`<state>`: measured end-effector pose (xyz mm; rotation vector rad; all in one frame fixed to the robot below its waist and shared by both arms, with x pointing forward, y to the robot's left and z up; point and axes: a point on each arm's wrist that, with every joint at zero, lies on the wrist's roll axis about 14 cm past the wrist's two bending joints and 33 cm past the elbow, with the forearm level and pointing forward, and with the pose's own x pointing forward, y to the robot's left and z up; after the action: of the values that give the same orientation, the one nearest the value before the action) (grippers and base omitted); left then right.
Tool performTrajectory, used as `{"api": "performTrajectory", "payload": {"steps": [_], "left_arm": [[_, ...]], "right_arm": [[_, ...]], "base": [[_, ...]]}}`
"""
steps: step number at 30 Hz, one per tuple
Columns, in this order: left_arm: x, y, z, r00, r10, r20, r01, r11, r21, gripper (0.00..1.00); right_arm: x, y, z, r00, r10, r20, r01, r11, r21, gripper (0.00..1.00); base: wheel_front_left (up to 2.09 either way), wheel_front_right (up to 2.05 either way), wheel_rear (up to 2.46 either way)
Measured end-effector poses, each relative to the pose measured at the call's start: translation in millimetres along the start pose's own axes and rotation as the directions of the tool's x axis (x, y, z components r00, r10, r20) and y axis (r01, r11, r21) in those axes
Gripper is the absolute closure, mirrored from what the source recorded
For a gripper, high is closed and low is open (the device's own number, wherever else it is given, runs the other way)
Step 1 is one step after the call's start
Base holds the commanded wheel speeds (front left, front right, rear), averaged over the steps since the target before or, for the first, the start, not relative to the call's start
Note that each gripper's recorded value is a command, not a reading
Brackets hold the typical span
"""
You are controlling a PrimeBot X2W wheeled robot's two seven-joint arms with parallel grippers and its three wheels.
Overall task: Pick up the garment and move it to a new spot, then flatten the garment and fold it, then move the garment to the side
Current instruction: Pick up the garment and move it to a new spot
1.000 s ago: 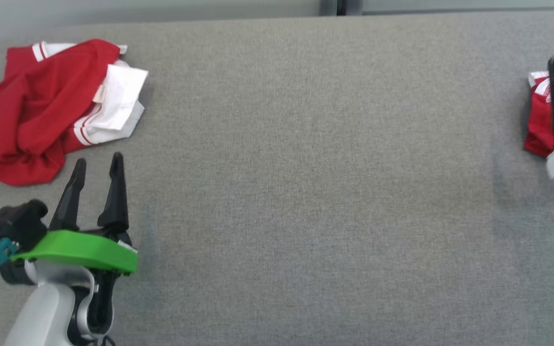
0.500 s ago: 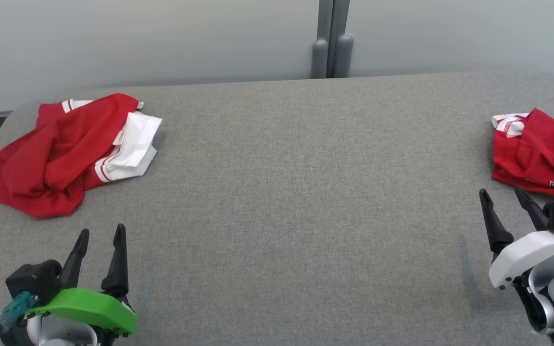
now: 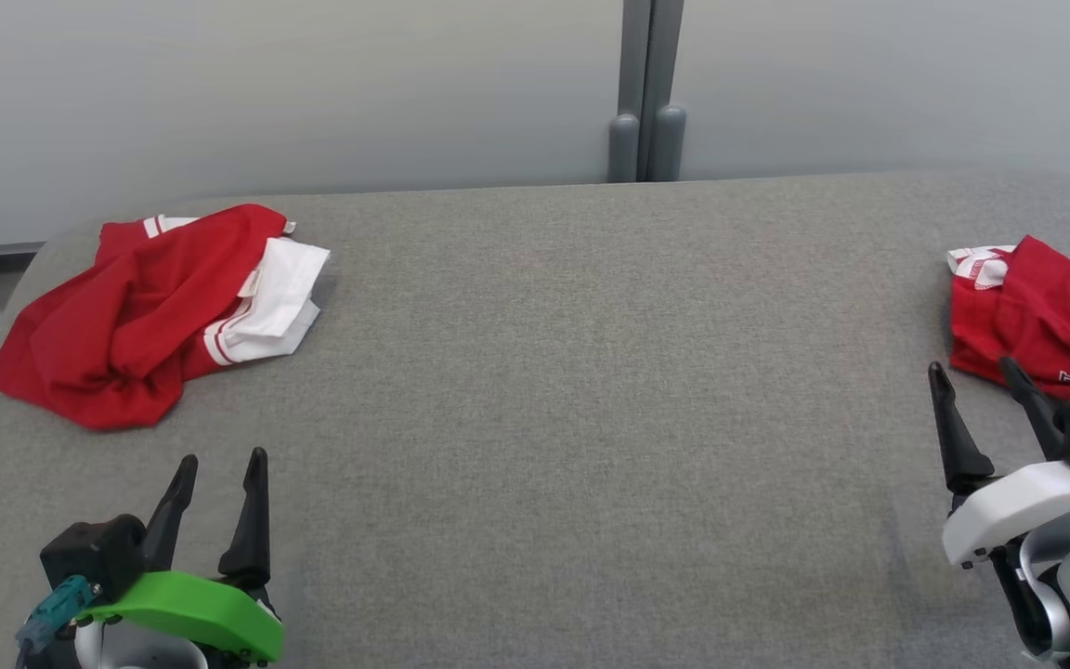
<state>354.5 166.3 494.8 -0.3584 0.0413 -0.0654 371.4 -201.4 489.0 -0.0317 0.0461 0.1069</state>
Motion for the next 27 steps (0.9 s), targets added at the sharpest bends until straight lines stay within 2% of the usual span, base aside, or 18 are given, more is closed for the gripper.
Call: {"api": "performTrajectory", "payload": {"steps": [5,6,12,15,22,27], "left_arm": [[-9.3,18.6,10.9,0.997,0.063,0.042,-0.063,0.998,-0.005,0.0],[-16.6,32.3,15.5,0.992,0.108,0.058,-0.107,0.994,-0.009,0.0],[-48.8,72.6,18.3,0.966,0.247,0.078,-0.246,0.969,-0.023,0.0],[-62.1,86.2,23.2,0.95,0.297,0.099,-0.296,0.955,-0.03,0.0],[-79.4,95.3,37.8,0.928,0.342,0.149,-0.338,0.94,-0.051,0.0],[-68.8,102.3,56.0,0.919,0.353,0.176,-0.336,0.934,-0.119,0.0]], "right_arm": [[9.6,45.8,11.5,0.991,0.123,0.042,-0.124,0.992,0.002,0.0],[11.6,71.7,13.8,0.98,0.192,0.053,-0.192,0.981,-0.004,0.0],[22.0,128.0,29.7,0.932,0.348,0.101,-0.348,0.937,-0.018,0.0],[25.6,144.8,33.1,0.914,0.39,0.111,-0.391,0.92,-0.015,0.0],[37.6,168.1,38.2,0.884,0.452,0.124,-0.453,0.891,-0.02,0.0],[42.8,189.7,31.3,0.853,0.51,0.109,-0.511,0.859,-0.021,0.0]], "base": [[0.0,0.0,0.0],[0.0,0.0,0.0],[0.0,0.0,0.0],[0.0,0.0,0.0],[0.0,0.0,0.0],[0.0,0.0,0.0]]}}
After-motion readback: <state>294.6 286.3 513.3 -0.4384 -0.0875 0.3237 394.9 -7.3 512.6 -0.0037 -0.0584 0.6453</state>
